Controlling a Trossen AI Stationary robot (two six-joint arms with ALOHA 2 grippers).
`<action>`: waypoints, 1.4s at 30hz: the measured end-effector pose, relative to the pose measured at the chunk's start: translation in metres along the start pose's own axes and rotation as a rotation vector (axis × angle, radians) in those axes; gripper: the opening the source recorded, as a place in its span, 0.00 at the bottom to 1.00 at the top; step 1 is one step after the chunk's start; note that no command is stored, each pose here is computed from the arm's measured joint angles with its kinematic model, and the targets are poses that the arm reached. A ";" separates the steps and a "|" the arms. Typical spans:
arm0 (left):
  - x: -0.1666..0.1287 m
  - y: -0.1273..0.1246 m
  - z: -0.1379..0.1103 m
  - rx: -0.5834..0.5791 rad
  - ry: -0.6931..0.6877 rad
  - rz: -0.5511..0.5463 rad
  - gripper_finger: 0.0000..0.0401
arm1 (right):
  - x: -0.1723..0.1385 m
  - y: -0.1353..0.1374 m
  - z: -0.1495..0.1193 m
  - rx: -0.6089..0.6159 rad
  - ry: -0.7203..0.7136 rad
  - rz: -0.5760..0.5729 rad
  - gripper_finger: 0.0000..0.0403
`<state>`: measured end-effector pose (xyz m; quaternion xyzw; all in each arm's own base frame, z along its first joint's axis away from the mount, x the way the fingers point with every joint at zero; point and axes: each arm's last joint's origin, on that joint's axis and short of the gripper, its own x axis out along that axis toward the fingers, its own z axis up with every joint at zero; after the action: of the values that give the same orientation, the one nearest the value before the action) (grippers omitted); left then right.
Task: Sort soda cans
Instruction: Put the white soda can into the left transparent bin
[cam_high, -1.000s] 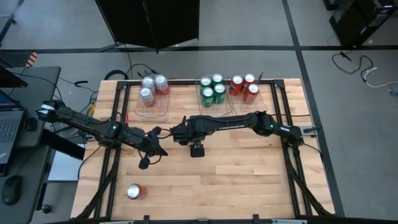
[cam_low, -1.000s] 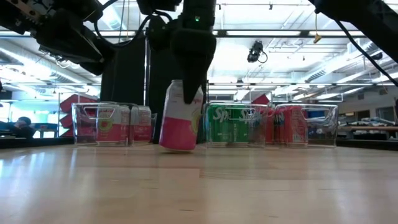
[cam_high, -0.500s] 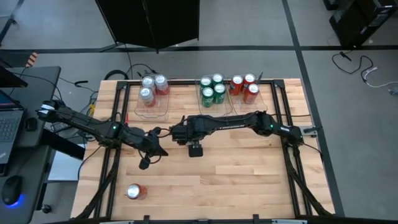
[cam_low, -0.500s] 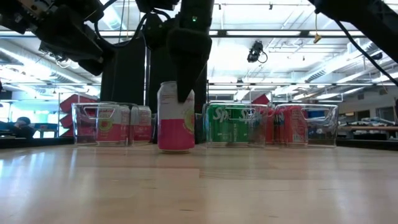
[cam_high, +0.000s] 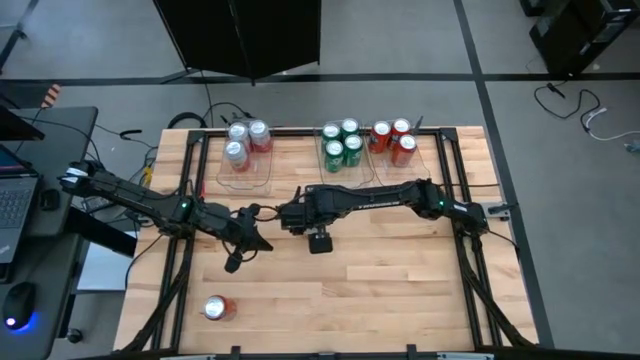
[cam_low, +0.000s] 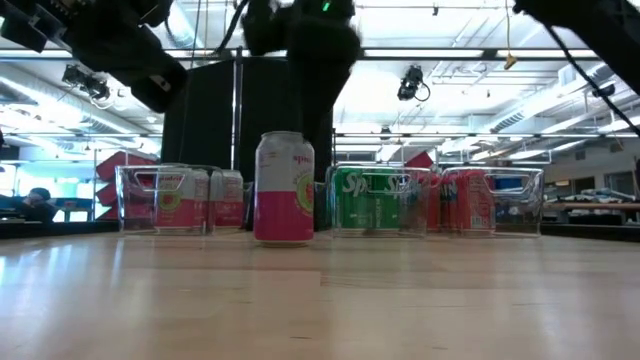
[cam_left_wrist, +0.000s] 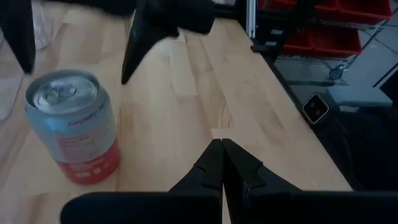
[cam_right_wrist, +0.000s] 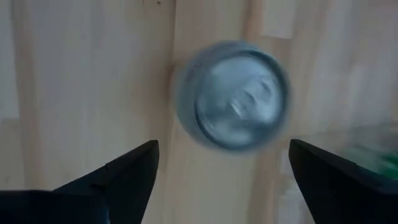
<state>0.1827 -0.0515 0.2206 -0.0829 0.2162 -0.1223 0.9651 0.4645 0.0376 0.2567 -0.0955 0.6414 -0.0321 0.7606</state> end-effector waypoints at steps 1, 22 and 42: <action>0.000 0.000 0.001 -0.004 -0.009 -0.002 0.01 | -0.008 0.001 -0.003 -0.004 -0.005 -0.021 0.85; -0.019 -0.010 0.048 -0.022 0.064 0.062 0.01 | -0.032 0.013 -0.083 0.133 -0.400 -0.195 0.04; 0.020 0.022 0.130 -0.234 0.492 0.265 0.02 | 0.048 0.066 -0.200 0.355 -0.964 -0.179 0.01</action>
<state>0.2614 -0.0221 0.3240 -0.1325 0.4652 0.0142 0.8751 0.2716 0.0737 0.1663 -0.0237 0.1922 -0.1577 0.9683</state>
